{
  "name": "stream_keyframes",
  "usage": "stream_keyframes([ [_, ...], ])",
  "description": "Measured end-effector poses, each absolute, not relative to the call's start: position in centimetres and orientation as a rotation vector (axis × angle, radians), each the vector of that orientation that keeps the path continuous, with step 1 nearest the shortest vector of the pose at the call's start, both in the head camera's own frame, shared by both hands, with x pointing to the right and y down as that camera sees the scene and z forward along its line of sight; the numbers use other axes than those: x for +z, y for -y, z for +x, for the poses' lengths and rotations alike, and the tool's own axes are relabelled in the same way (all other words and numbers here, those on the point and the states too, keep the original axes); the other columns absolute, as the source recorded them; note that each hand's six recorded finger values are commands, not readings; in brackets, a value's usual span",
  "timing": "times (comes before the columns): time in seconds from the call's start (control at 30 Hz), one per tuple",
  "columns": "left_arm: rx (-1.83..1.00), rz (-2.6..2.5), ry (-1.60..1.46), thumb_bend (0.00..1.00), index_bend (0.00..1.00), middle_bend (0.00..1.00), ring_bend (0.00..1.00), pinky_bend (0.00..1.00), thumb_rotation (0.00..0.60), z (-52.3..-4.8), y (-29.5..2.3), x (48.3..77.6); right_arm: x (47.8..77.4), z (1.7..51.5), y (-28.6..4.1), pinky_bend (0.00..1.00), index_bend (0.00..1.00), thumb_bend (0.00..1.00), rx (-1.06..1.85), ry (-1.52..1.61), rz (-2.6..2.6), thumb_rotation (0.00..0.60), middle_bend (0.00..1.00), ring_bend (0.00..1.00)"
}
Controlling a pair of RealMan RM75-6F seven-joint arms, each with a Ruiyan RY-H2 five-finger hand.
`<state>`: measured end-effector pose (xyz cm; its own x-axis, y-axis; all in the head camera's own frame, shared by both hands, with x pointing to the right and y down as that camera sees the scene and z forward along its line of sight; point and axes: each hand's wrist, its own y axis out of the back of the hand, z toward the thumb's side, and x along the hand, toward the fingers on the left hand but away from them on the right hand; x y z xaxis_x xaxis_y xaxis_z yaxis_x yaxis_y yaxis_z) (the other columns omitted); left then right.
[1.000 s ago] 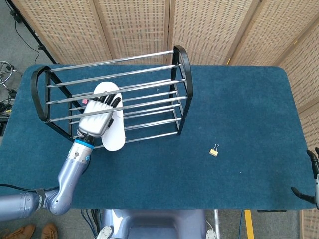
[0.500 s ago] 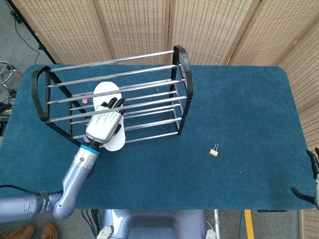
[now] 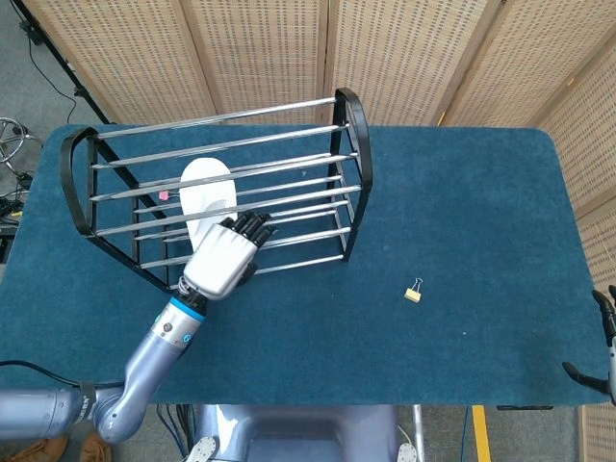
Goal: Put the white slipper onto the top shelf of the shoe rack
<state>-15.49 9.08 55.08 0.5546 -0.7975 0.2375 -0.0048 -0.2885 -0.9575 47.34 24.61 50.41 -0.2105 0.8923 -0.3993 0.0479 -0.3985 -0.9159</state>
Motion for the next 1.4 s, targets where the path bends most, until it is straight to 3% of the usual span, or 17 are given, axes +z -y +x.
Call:
stream_keyframes([
  [0.4,-0.7,-1.868,-0.652,0.23,0.34,0.25,0.28,0.5,0.6,-17.0,-13.5,53.8,50.6,47.2,-24.7,0.0,0.0,0.0,1.684,1.141,-1.401,0.6,0.0,0.0],
  [0.6,-0.618,-1.971,-0.657,0.23,0.34,0.25,0.27,0.49,0.6,-19.7,-16.0,54.5,50.7,47.1,-24.7,0.0,0.0,0.0,1.689,1.136,-1.403,0.6,0.0,0.0],
  [0.77,-0.586,-2.052,-0.644,0.13,0.34,0.25,0.26,0.49,0.6,-22.7,-18.4,55.4,50.7,47.1,-24.7,0.0,0.0,0.0,1.691,1.135,-1.402,0.6,0.0,0.0],
  [0.87,-0.577,-2.06,-0.628,0.12,0.34,0.24,0.25,0.48,0.6,-25.3,-20.2,55.7,50.7,47.1,-24.8,0.0,0.0,0.0,1.693,1.131,-1.404,0.6,0.0,0.0],
  [1.03,-0.713,-1.997,-0.647,0.1,0.29,0.18,0.17,0.33,0.6,-32.8,-24.4,55.9,50.8,46.7,-24.8,0.0,0.0,0.0,1.69,1.113,-1.419,0.6,0.0,0.0],
  [1.2,-0.904,-1.924,-0.729,0.1,0.32,0.19,0.17,0.3,0.6,-38.4,-27.8,55.1,50.9,46.5,-24.9,0.0,0.0,0.0,1.688,1.105,-1.424,0.6,0.0,0.0],
  [1.27,-0.957,-1.881,-0.783,0.09,0.31,0.18,0.13,0.24,0.6,-39.9,-28.1,54.8,50.9,46.4,-25.0,0.0,0.0,0.0,1.686,1.102,-1.424,0.6,0.0,0.0],
  [1.33,-1.02,-1.828,-0.872,0.07,0.17,0.07,0.03,0.09,0.6,-41.6,-28.0,54.2,50.9,46.3,-25.0,0.0,0.0,0.0,1.683,1.098,-1.427,0.6,0.0,0.0],
  [1.4,-1.101,-1.776,-0.943,0.03,0.04,0.0,0.0,0.01,0.6,-43.2,-27.8,53.6,50.9,46.2,-25.0,0.0,0.0,0.0,1.679,1.095,-1.43,0.6,0.0,0.0],
])
